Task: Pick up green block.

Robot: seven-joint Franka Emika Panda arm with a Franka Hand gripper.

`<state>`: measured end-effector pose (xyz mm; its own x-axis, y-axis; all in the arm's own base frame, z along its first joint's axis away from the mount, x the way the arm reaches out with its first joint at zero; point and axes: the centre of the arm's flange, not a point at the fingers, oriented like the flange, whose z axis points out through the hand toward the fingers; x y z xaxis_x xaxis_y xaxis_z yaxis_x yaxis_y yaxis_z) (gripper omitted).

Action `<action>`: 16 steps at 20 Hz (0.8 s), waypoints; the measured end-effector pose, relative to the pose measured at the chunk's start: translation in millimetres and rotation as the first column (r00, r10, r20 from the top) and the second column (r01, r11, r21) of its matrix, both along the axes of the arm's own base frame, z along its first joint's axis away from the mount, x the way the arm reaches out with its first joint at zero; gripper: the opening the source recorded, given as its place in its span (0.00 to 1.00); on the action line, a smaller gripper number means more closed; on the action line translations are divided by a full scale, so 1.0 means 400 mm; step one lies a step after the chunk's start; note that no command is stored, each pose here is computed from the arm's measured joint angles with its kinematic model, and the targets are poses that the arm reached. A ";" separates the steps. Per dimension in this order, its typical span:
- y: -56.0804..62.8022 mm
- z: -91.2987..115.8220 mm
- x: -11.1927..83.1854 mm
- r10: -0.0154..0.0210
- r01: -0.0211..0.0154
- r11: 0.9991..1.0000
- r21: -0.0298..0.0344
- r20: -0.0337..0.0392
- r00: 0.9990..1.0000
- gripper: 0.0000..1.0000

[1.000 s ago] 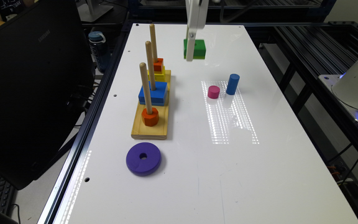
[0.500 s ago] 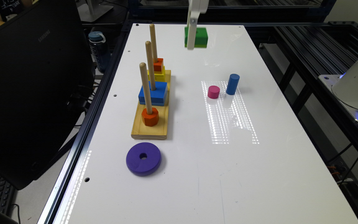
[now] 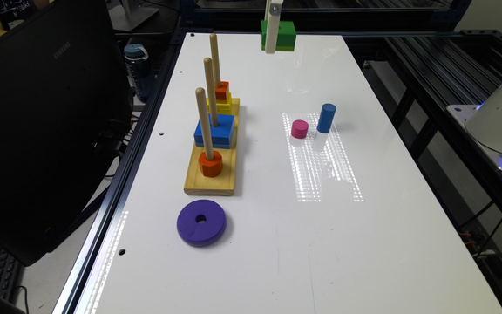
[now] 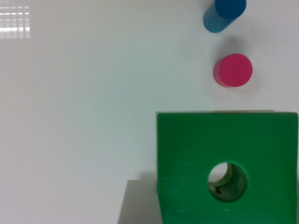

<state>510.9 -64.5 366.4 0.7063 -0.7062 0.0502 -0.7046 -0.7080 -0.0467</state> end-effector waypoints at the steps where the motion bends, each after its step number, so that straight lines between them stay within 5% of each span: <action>1: 0.001 0.019 -0.002 -0.001 0.001 1.000 0.000 -0.001 1.000 0.00; 11: -0.001 0.032 -0.008 -0.003 0.003 1.000 0.005 -0.004 1.000 0.00; 16: -0.025 0.032 -0.011 -0.001 0.001 1.000 0.006 -0.004 1.000 0.00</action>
<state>506.4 -74.6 379.2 0.7060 -0.7069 0.0434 -0.7053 -0.7073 -0.0481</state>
